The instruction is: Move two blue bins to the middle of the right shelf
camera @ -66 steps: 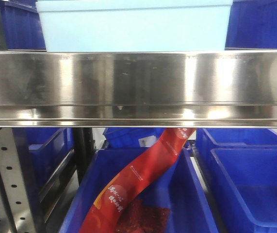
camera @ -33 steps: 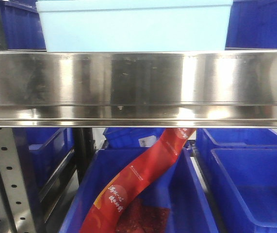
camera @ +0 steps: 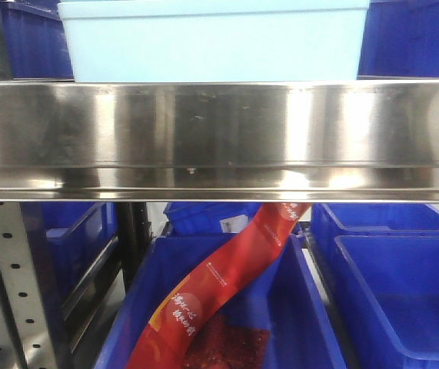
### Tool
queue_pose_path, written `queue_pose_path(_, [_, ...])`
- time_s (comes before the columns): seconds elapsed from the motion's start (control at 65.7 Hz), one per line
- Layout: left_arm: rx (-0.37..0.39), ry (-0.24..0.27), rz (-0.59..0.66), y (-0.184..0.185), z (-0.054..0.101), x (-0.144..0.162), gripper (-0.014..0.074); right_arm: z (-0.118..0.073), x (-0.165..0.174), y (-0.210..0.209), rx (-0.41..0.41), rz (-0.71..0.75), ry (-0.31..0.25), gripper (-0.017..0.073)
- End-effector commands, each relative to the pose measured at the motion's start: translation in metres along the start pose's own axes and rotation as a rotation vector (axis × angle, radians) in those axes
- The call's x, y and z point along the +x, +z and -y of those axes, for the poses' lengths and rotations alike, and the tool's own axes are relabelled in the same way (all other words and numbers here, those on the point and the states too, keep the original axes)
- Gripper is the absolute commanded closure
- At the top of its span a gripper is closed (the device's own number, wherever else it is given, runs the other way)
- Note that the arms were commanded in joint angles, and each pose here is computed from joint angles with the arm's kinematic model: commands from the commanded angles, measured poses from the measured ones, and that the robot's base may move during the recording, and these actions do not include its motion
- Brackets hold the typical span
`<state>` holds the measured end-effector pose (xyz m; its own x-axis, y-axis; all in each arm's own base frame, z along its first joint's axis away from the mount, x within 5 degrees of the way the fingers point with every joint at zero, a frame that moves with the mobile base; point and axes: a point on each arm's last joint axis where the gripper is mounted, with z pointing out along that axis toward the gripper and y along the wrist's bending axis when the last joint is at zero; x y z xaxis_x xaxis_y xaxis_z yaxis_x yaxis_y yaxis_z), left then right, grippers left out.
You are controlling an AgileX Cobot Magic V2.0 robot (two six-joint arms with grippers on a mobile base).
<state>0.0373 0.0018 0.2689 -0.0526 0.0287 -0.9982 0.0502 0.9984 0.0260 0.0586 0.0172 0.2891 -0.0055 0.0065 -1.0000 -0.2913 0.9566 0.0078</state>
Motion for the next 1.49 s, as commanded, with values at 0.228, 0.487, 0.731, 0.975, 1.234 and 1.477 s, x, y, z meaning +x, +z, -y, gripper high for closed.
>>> queue_pose_path(0.228, [-0.126, -0.034, 0.14, 0.022, -0.002, 0.055, 0.0704, 0.0, -0.001, -0.001, 0.006, 0.024, -0.019, 0.0721])
queue_pose_path(0.487, [-0.127, -0.032, 0.1, 0.022, -0.002, 0.058, 0.0704, 0.0, -0.001, -0.001, 0.007, 0.022, -0.019, 0.0721])
queue_pose_path(0.731, [-0.126, -0.03, 0.134, 0.022, -0.002, 0.055, 0.0704, 0.0, -0.001, -0.001, 0.007, 0.022, -0.019, 0.0721])
queue_pose_path(0.975, [-0.126, -0.03, 0.134, 0.022, -0.002, 0.055, 0.0704, 0.0, -0.001, -0.001, 0.007, 0.022, -0.019, 0.0721])
queue_pose_path(1.234, [-0.126, -0.03, 0.134, 0.022, -0.002, 0.055, 0.0704, 0.0, -0.001, -0.001, 0.007, 0.022, -0.019, 0.0721])
queue_pose_path(1.477, [-0.126, -0.03, 0.134, 0.022, -0.002, 0.055, 0.0704, 0.005, -0.001, -0.001, 0.082, 0.025, -0.047, 0.0721])
